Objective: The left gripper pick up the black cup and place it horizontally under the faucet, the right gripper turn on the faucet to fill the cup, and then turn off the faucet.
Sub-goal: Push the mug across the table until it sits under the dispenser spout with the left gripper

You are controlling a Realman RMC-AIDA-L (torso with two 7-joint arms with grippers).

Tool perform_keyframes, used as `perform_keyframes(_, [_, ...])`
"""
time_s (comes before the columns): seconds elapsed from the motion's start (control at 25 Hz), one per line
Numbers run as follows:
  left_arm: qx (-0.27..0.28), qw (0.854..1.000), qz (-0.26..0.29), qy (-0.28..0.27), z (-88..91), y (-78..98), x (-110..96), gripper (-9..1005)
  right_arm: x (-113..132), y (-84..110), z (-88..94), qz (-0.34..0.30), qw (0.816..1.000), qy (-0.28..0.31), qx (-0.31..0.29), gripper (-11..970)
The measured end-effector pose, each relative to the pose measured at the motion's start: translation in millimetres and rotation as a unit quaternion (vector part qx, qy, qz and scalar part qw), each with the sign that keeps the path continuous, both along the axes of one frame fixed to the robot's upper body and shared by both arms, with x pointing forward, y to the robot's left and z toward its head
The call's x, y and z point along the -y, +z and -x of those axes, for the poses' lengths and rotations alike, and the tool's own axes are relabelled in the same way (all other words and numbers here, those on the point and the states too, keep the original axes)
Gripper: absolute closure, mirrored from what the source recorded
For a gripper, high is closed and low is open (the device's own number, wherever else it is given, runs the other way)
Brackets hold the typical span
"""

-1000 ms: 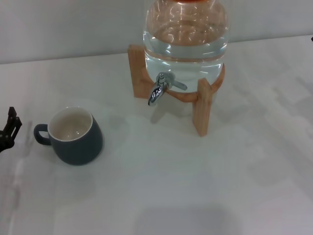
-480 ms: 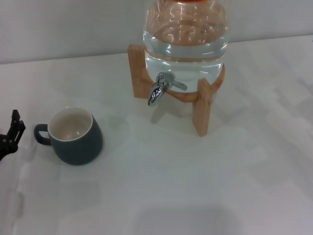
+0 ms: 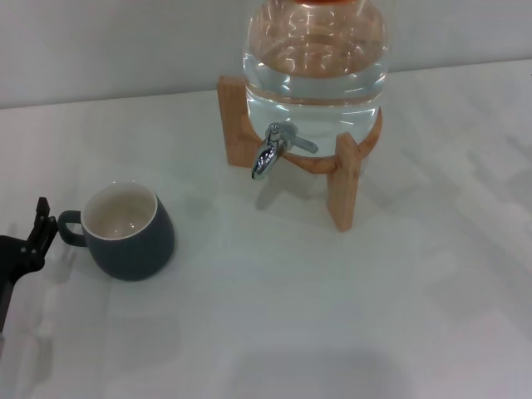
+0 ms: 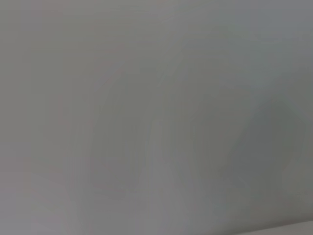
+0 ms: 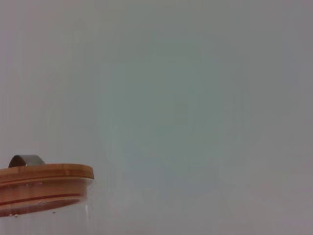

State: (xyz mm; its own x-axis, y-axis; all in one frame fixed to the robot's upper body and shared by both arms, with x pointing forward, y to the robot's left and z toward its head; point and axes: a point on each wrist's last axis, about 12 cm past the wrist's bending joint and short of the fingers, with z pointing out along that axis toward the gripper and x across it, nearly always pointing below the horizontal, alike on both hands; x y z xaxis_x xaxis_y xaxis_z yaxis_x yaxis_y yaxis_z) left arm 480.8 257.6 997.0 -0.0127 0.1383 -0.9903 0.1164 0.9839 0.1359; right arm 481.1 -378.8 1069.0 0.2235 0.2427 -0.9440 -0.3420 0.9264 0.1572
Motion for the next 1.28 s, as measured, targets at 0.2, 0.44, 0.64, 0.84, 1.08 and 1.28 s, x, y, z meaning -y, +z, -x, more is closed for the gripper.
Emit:
perform_keyframes(0.2, [-0.002,1.0,0.0,0.001,2.8,-1.1,-0.3,115,0.5,-0.4,0.9,0.0,1.0,-0.001,-0.001,116])
perform_keyframes(0.44, [0.007,1.0,-0.012,0.003,6.9,0.2,1.5,115,0.1,-1.8,2.3,0.001,1.0,0.001,-0.004,116])
perform_keyframes(0.64, [0.017,1.0,-0.023,-0.01,10.8,1.0,4.7,115,-0.1,-2.5,2.7,0.001,1.0,0.001,-0.006,115])
perform_keyframes(0.84, [0.025,0.999,-0.042,-0.021,15.6,1.1,9.3,115,0.1,-2.7,2.7,0.002,1.0,0.001,-0.008,115])
perform_keyframes(1.08, [0.024,0.999,-0.044,-0.021,18.2,0.3,9.6,115,0.3,-2.5,2.7,0.002,1.0,0.002,-0.007,115])
perform_keyframes(1.28, [0.023,0.999,-0.045,-0.021,19.5,-0.3,9.3,115,-0.2,-2.1,2.5,0.005,1.0,0.006,-0.007,115])
